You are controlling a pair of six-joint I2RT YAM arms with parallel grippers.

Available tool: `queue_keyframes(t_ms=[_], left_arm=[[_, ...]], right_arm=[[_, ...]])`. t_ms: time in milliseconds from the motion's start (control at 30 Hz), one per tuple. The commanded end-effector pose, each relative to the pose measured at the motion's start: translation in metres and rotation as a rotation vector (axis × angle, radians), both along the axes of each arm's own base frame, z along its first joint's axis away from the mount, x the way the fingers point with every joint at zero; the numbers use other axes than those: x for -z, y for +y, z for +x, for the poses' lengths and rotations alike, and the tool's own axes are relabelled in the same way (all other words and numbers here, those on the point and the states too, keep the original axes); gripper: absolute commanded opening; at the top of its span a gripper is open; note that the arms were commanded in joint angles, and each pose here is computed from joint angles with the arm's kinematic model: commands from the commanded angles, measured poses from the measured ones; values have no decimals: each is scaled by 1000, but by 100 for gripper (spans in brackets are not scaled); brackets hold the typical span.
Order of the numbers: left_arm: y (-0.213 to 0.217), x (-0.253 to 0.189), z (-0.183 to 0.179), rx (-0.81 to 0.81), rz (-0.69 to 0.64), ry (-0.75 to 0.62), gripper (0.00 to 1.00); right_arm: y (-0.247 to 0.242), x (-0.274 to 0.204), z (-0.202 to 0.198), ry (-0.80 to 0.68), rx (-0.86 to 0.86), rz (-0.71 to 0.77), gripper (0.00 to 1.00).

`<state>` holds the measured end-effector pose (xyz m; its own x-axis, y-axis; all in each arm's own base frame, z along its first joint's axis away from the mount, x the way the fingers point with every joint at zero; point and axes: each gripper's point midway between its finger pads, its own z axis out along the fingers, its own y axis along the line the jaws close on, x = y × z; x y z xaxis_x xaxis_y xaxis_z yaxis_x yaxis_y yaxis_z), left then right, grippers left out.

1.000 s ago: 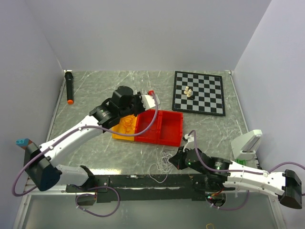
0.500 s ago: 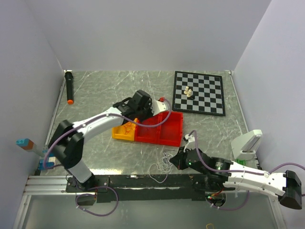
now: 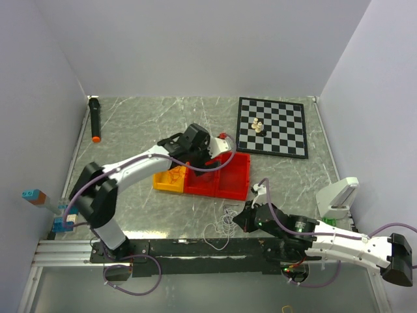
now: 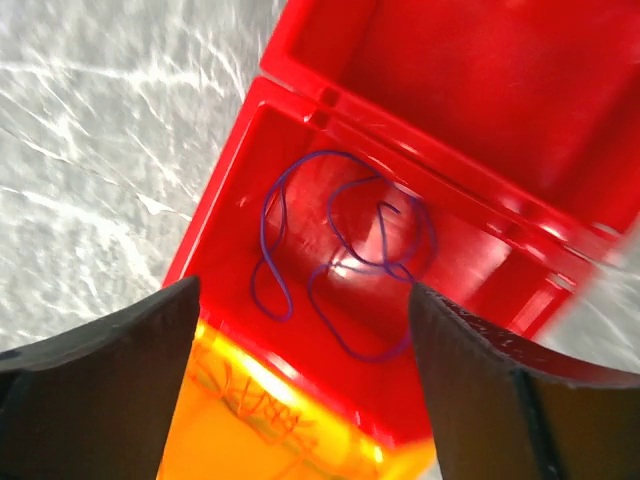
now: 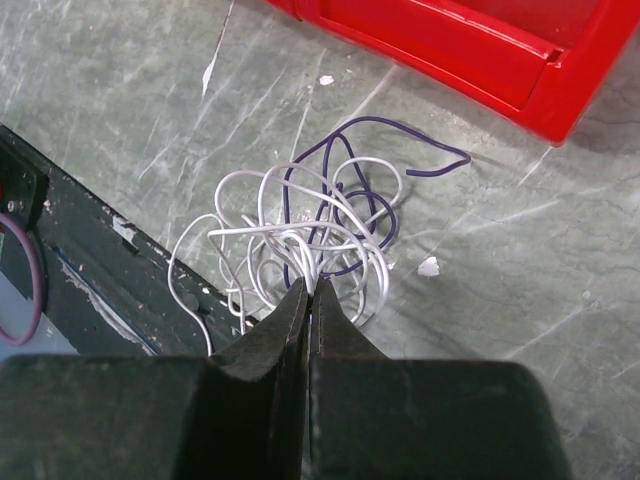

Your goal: Untangle the cables

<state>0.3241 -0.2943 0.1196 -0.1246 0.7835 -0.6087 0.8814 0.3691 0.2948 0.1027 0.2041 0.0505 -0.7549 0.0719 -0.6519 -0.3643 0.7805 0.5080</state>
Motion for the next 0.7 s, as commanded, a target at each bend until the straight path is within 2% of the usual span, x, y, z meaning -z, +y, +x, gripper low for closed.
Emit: queue_keyframes(t_ms=[0,133,200,300,467,567,667], left_arm=[[-10,-84,-35,124,-197,-36,91],[-10,-105,-92,334,-291,-4,96],[-10,-97,-129,448,-284,65,94],[-14,-76,-163,551,-280,131,91],[-10,-37,-177,652,-208,107,86],[-14,-26,-170,669,-198,40,84],[-26,-22,-160,652,-202,42,79]], right_arm=[[10,-20,2,-19,-13,40,0],[15,-25,2,-35,-34,55,0],[17,-28,3,-45,-36,62,0],[20,-36,4,-66,-47,79,0],[5,-45,10,-74,13,50,0],[-8,-50,8,-56,61,74,0],[-19,-51,1,-14,92,109,0]])
